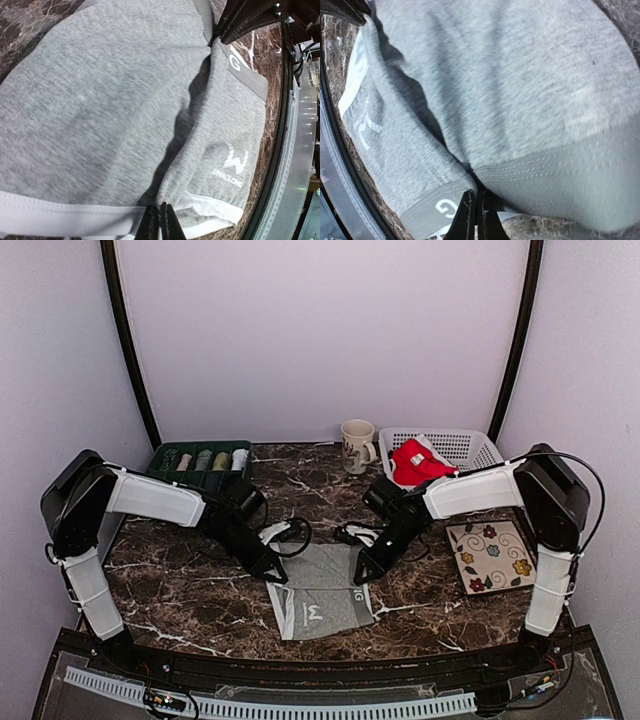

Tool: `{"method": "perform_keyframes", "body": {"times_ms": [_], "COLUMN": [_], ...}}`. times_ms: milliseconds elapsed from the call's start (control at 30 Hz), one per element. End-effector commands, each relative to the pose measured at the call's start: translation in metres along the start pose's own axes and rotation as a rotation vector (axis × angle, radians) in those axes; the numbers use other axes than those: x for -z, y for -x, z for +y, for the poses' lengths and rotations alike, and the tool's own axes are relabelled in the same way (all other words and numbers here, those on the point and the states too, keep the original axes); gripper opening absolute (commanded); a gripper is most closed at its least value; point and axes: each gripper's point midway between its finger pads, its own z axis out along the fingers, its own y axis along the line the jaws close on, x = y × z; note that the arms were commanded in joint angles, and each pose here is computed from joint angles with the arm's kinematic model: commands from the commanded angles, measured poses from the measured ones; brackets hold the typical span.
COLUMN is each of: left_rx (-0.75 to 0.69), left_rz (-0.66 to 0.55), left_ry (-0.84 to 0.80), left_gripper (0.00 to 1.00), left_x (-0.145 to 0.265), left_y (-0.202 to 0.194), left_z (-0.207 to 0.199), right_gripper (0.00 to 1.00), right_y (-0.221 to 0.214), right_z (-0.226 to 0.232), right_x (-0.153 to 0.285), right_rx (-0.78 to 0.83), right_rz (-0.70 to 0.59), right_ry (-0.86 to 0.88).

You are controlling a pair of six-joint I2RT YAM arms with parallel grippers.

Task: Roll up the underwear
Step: Fold the underwear at the center of the board.

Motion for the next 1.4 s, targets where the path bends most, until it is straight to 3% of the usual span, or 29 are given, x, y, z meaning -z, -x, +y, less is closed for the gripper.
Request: {"method": "perform_keyframes", "body": {"times_ms": [0, 233, 400, 700, 1000, 1367], "left_rx": [0.042, 0.048, -0.063, -0.113, -0.101, -0.033], "left_rz": [-0.026, -0.075, -0.112, -0.147, -0.071, -0.009], "left_ry": [0.084, 0.171, 0.150, 0.111, 0.008, 0.050], "left_gripper": [0.00, 0.00, 0.00, 0.00, 0.00, 0.00], "left_x": [-0.009, 0.012, 0.038, 0.069, 0.034, 0.005], "left_y": [0.012, 0.043, 0.061, 0.045, 0.001, -0.024], "left_z": [0.026, 0.060, 0.037, -0.003, -0.035, -0.017], "right_gripper": [0.00, 0.00, 0.00, 0.00, 0.00, 0.00], "right_y": [0.001, 0.035, 0.050, 0.041, 0.002, -0.010], "right_z": [-0.014, -0.026, -0.012, 0.012, 0.022, 0.024], "right_x": [-0.024, -0.007, 0.027, 0.055, 0.025, 0.004], "right_rx": [-0.040, -0.058, -0.010, 0.029, 0.018, 0.033], "right_rz": [0.005, -0.051, -0.091, -0.115, -0.028, 0.028], "right_ry": [0.002, -0.018, -0.032, -0.028, 0.010, 0.026]}}
